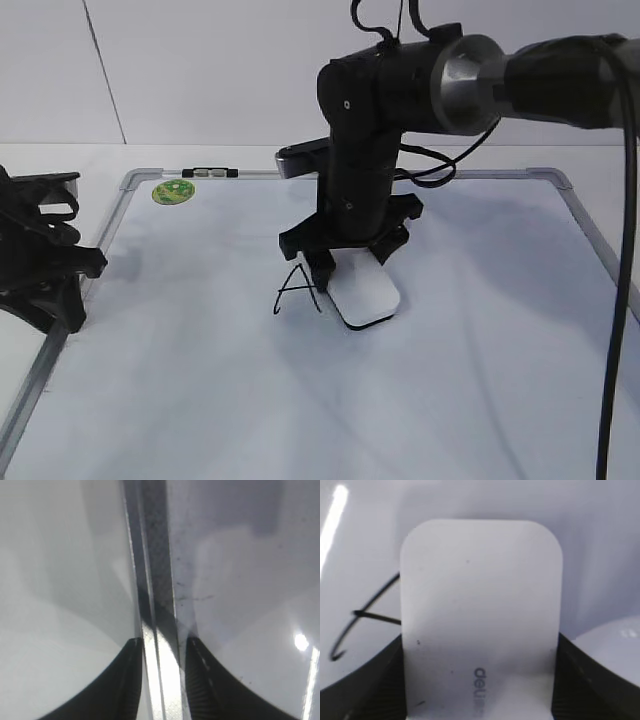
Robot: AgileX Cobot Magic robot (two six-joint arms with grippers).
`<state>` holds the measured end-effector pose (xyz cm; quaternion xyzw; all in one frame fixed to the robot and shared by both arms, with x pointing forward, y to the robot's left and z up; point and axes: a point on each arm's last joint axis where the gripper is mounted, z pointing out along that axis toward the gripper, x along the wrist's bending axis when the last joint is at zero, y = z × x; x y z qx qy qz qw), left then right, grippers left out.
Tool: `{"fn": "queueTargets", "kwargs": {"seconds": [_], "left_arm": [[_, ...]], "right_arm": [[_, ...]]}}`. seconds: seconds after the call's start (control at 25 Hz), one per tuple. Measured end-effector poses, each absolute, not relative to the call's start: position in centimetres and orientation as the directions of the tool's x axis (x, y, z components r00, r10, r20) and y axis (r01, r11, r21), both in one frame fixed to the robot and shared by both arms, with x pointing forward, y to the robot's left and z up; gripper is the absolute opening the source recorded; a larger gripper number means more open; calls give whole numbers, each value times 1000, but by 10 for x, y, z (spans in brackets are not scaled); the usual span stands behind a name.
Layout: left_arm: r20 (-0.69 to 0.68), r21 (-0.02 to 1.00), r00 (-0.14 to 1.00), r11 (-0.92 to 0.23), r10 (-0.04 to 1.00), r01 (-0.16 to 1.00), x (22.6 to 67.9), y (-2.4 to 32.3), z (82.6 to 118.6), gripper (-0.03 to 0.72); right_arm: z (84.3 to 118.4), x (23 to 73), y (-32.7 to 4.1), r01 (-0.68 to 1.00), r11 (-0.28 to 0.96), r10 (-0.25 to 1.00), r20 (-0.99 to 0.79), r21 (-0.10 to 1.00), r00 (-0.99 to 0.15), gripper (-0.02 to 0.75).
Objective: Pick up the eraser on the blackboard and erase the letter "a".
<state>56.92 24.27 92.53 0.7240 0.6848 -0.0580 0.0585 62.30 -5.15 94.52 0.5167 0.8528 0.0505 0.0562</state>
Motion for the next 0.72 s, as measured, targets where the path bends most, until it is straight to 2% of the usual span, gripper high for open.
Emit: {"fn": "queueTargets", "kwargs": {"seconds": [0.44,0.72], "left_arm": [[-165,-8,55,-57,985,998,568,243,925,224],[-165,-19,55,-59,985,998,567,243,925,224]], "right_arm": [[945,628,-60,876,458,886,-158,150,-436,544],[946,639,-81,898,418,901,-191,140,-390,544]]}}
